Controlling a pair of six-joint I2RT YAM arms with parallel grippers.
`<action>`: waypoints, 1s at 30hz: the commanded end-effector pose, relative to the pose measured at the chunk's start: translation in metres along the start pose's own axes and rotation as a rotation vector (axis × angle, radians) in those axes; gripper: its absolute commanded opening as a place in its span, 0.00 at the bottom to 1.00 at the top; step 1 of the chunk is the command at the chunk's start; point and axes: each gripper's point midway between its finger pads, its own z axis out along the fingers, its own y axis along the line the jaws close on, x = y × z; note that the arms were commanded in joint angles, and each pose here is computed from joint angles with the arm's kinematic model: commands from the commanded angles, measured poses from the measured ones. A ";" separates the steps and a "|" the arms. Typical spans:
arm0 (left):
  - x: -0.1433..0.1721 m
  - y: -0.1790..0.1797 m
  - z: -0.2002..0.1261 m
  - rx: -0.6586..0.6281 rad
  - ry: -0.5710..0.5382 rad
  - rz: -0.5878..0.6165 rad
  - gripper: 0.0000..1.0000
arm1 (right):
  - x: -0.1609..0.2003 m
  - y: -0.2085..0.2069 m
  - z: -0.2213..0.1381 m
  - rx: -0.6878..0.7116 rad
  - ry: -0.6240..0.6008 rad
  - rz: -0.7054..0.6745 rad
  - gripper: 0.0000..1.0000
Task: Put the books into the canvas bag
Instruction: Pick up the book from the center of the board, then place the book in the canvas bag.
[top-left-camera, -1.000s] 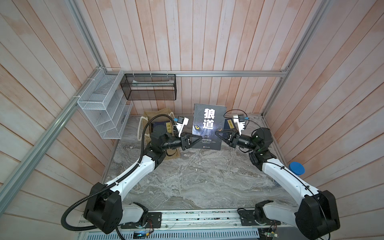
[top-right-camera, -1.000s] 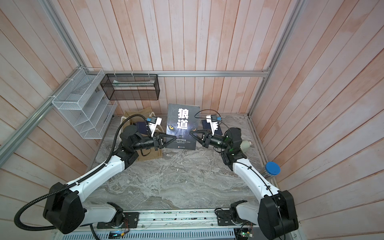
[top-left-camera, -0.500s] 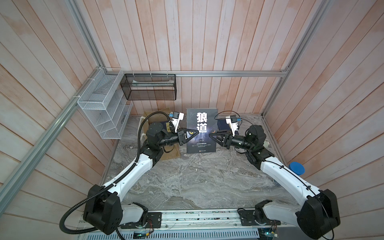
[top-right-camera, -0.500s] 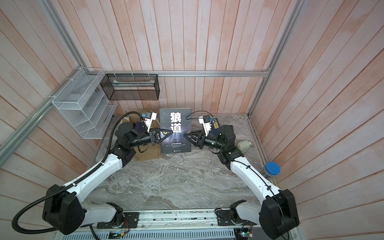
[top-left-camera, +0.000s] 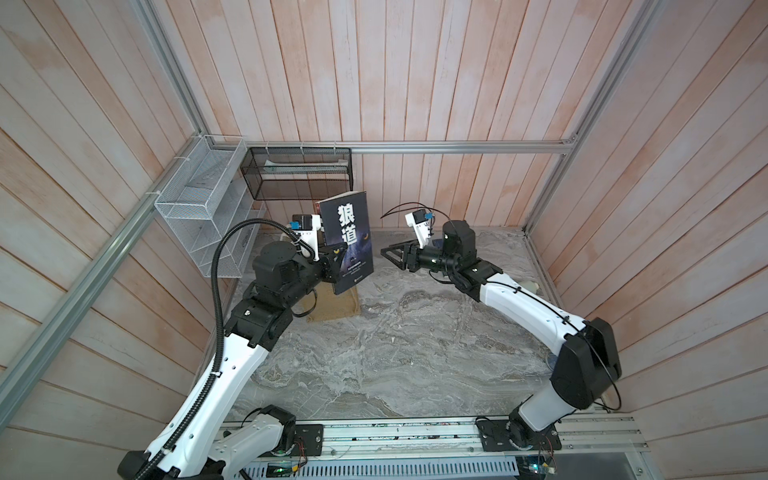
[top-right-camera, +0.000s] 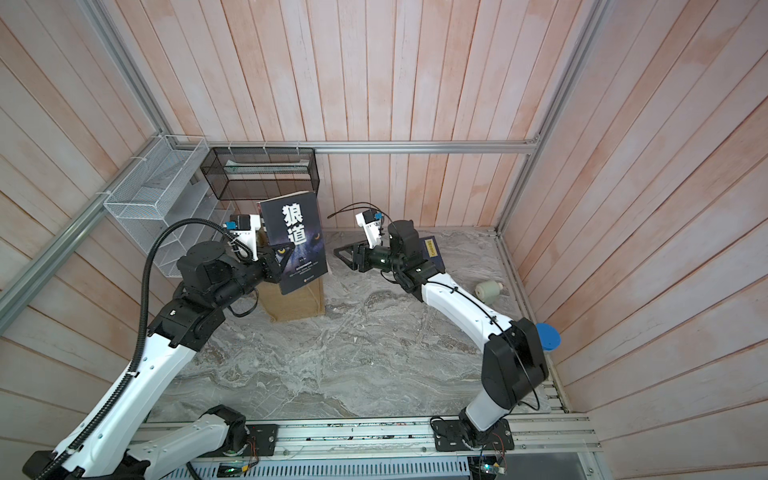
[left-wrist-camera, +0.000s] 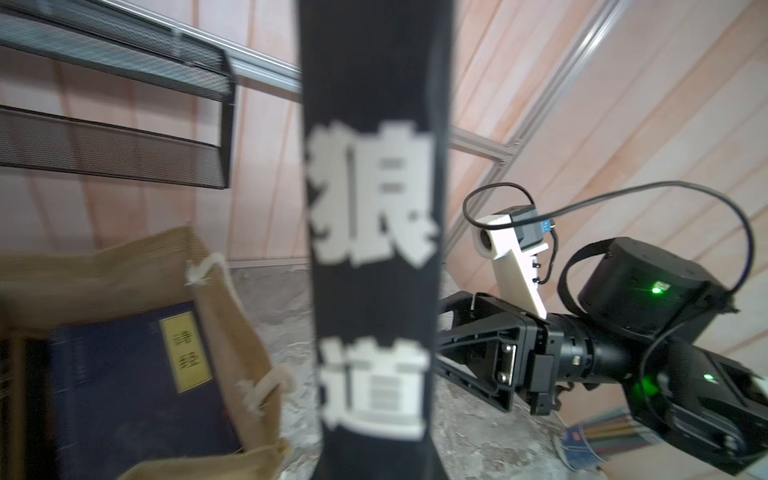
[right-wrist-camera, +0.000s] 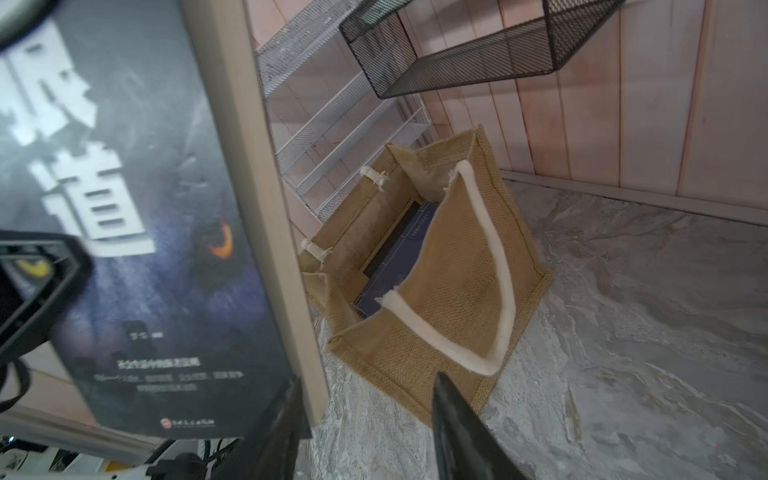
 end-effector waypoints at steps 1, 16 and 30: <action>-0.025 0.031 -0.028 -0.206 -0.070 0.102 0.00 | 0.012 -0.039 0.030 0.185 0.077 0.086 0.52; -0.086 0.029 -0.040 -0.281 -0.152 0.291 0.00 | -0.006 -0.049 0.122 0.283 0.113 0.064 0.54; -0.062 0.079 0.043 -0.173 0.038 0.180 0.00 | 0.011 -0.031 0.149 0.221 0.132 0.072 0.48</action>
